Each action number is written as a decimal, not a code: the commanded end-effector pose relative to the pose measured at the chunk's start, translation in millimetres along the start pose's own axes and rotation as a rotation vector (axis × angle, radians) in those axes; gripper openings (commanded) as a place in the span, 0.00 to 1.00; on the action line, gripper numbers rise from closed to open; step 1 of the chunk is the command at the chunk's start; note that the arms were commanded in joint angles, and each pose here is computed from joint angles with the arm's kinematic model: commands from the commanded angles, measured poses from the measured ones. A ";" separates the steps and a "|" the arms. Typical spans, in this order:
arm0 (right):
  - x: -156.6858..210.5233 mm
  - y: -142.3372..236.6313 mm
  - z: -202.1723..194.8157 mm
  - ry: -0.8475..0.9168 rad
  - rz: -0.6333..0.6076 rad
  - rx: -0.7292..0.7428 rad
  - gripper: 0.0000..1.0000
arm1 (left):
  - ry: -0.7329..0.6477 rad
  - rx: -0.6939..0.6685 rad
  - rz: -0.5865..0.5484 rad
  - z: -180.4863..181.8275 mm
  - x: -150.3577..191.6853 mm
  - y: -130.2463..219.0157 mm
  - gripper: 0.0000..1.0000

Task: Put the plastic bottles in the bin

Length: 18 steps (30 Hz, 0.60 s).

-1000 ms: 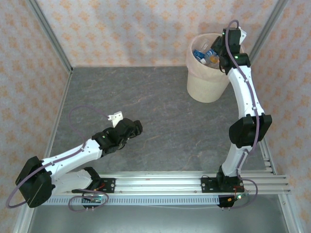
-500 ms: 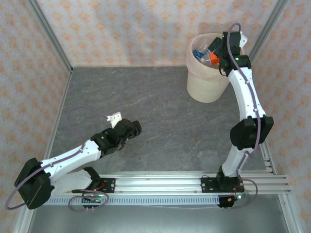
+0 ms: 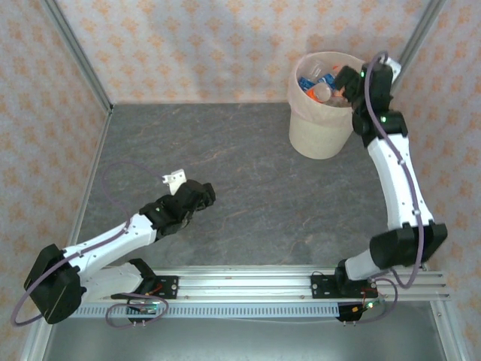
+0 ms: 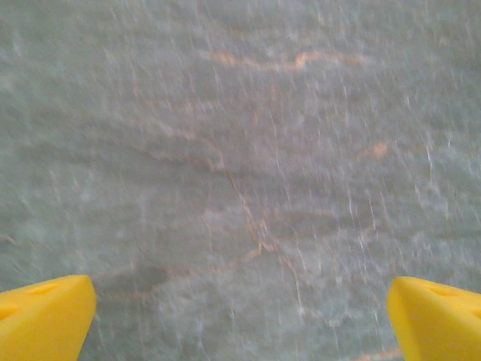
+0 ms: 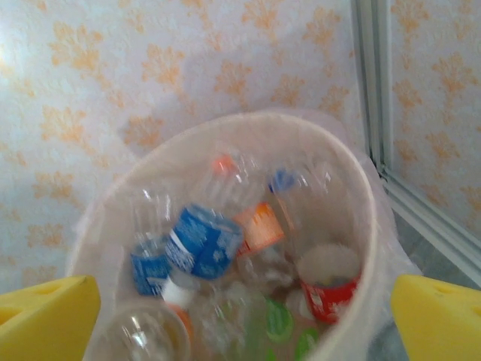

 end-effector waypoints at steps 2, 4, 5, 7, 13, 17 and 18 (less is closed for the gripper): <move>8.2 48.9 -6.3 0.012 -0.224 -0.185 0.99 | -0.044 -0.080 -0.289 -4.7 -56.8 19.3 1.00; 29.7 58.4 -11.9 0.023 -0.262 -0.224 0.99 | -0.067 -0.145 -0.369 -1.0 -73.4 20.0 1.00; 42.1 63.1 -16.4 0.025 -0.294 -0.232 0.99 | -0.080 -0.193 -0.409 3.2 -82.2 19.5 1.00; 69.7 64.4 -27.5 0.018 -0.341 -0.201 0.99 | -0.106 -0.291 -0.470 15.2 -96.7 16.1 1.00; 172.9 32.1 -66.2 0.009 -0.218 0.102 0.99 | -0.093 -0.424 -0.487 63.1 -119.0 -10.2 1.00; 217.1 10.9 -82.0 0.097 -0.067 0.280 0.99 | -0.108 -0.402 -0.394 84.0 -114.5 -36.9 1.00; 227.6 3.6 -83.2 0.121 -0.028 0.293 0.99 | -0.139 -0.398 -0.391 85.8 -111.8 -44.4 1.00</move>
Point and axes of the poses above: each hand's point on the last joint's axis, 136 mm out from that joint toward the fingers, its own y axis back along the fingers, its own z axis along the line the jaws close on, x = y × z, the point moved 9 cm from there along y, back along the fingers, and after that the axes turned 14 degrees about y, right-handed, at the moved point
